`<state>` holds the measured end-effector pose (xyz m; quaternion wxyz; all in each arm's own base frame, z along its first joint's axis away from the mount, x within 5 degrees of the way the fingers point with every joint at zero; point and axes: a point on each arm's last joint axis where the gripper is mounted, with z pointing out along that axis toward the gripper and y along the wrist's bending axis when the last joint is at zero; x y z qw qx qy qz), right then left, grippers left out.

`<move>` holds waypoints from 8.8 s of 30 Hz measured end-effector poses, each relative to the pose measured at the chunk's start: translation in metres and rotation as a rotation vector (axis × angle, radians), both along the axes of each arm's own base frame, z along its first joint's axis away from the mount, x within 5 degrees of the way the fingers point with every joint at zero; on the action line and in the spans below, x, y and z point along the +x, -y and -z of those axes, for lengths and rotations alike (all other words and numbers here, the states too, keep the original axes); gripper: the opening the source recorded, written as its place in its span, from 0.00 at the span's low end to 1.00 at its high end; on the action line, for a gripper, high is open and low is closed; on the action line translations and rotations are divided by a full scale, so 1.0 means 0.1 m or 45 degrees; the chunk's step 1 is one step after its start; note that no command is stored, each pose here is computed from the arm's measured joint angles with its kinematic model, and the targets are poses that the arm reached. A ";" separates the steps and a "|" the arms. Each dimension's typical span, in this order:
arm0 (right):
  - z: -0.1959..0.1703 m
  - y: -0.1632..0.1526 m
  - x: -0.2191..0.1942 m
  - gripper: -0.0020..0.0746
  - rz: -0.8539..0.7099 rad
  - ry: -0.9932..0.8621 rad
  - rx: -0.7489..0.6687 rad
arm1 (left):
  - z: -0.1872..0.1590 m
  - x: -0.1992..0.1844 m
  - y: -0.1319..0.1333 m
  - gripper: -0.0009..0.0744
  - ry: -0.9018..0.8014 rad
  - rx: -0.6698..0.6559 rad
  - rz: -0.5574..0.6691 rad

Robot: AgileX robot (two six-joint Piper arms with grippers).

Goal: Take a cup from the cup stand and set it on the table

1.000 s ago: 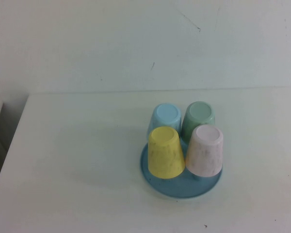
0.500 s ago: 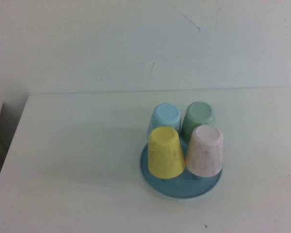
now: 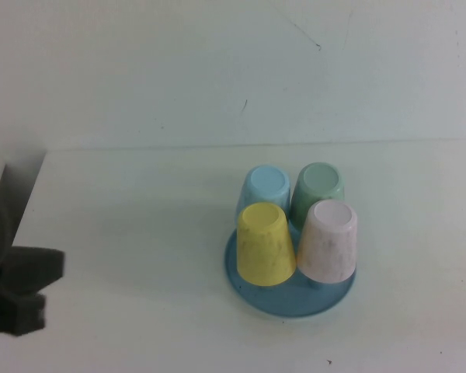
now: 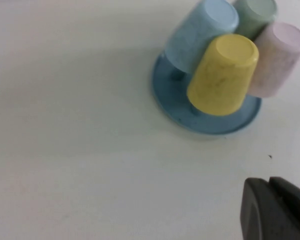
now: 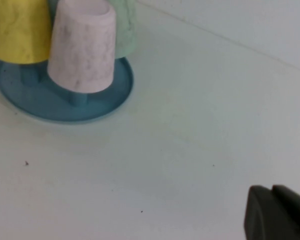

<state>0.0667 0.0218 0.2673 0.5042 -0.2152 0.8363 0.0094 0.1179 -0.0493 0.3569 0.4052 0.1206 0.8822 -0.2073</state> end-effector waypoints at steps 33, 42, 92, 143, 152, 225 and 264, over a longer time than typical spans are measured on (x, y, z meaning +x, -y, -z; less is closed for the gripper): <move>0.15 -0.02 0.02 0.02 -0.035 -0.019 0.003 | 0.36 2.15 1.60 0.92 -0.443 0.197 0.590; 0.15 -0.02 0.02 0.02 -0.034 -0.015 0.010 | 0.77 2.38 1.68 0.93 -0.587 0.271 0.559; -0.65 -0.32 -0.12 0.51 -0.366 0.629 0.832 | -1.09 1.64 1.97 0.77 -0.380 -0.757 1.042; -0.58 -0.25 0.77 0.06 -0.370 -0.289 0.321 | -0.46 1.25 2.36 0.02 -0.156 0.491 0.874; -0.29 -0.22 1.25 0.06 -0.376 -0.734 0.121 | -0.27 0.72 2.36 0.01 -0.050 0.878 0.772; -0.85 0.03 0.13 0.02 -0.049 0.078 -0.172 | -0.02 -0.30 0.29 0.01 0.556 0.077 0.178; 0.04 0.12 -0.33 0.02 -0.096 0.156 -0.002 | 0.51 -0.37 0.34 0.01 0.556 0.014 0.298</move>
